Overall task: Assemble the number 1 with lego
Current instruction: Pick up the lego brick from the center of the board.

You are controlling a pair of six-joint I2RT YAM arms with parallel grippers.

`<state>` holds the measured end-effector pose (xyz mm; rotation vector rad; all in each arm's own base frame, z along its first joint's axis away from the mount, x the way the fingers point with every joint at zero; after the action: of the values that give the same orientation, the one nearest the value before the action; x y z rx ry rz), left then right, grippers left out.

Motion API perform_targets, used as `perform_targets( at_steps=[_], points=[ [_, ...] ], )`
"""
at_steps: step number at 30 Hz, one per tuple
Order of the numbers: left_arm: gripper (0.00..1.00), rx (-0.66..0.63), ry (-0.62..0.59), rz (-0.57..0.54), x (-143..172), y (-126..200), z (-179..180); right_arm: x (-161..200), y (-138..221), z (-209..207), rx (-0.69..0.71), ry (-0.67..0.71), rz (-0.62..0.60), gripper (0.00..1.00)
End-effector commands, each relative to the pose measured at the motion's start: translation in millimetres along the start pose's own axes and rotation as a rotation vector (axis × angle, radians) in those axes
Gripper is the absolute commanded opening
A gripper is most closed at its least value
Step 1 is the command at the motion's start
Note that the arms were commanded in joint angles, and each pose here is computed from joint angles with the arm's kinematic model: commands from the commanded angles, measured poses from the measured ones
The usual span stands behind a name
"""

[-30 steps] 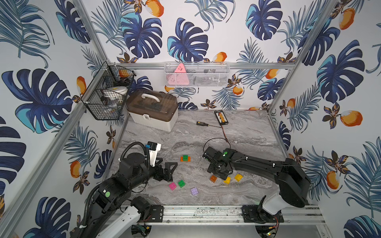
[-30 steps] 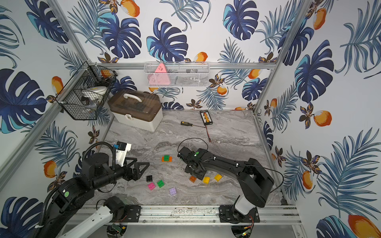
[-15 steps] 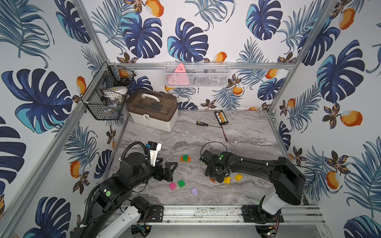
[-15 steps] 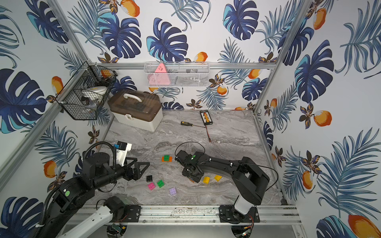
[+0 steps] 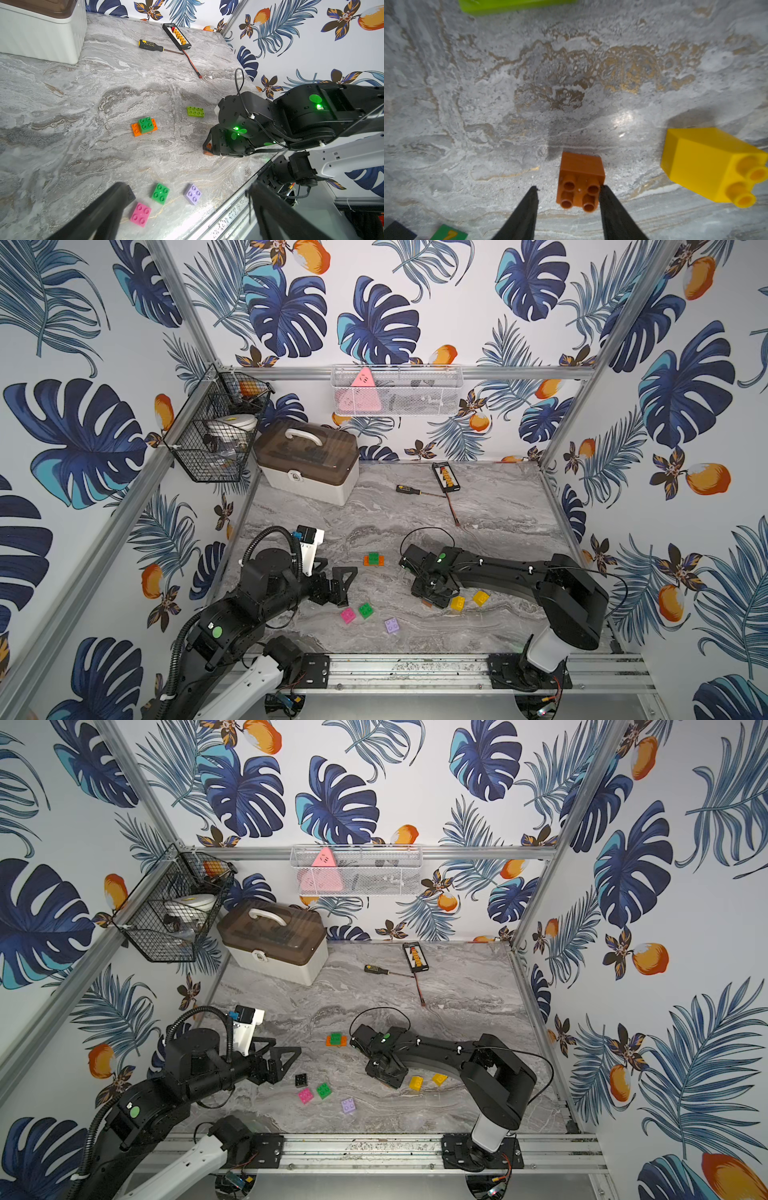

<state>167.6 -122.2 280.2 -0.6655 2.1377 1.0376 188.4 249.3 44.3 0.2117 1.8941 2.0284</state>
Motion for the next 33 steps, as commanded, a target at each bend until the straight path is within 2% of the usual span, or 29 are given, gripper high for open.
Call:
perform_targets(
  at_steps=[1,14,21,28,33],
  points=[
    [0.99,0.002,-0.007,-0.029,-6.6,1.0,-1.2,-3.1,-0.4,-8.2,0.046,0.020,-0.020,0.50],
    [0.99,0.000,-0.008,-0.035,-7.3,1.7,-1.0,-7.1,19.2,2.9,0.012,0.038,-0.046,0.57],
    [0.99,-0.001,-0.007,-0.039,-7.2,2.5,-0.7,-5.0,11.9,-7.5,0.038,0.023,-0.047,0.57],
    [0.99,-0.002,-0.007,-0.037,-6.6,2.2,-0.4,-8.4,12.9,-13.9,0.094,0.076,-0.064,0.57],
    [0.99,-0.001,-0.007,-0.035,-6.9,1.8,-0.7,-12.9,15.9,-11.4,0.158,0.199,-0.059,0.75]
  ],
)
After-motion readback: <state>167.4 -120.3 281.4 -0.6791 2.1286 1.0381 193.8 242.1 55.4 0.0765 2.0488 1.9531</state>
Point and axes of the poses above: each gripper's point midway between its finger pads, its own y axis back along the fingers, its own z axis along the line the jaws close on, x = y × z, the point moved 1 cm from there along y, back along the fingers, and after that the axes turned 3 degrees about y, right-handed, at the moved point
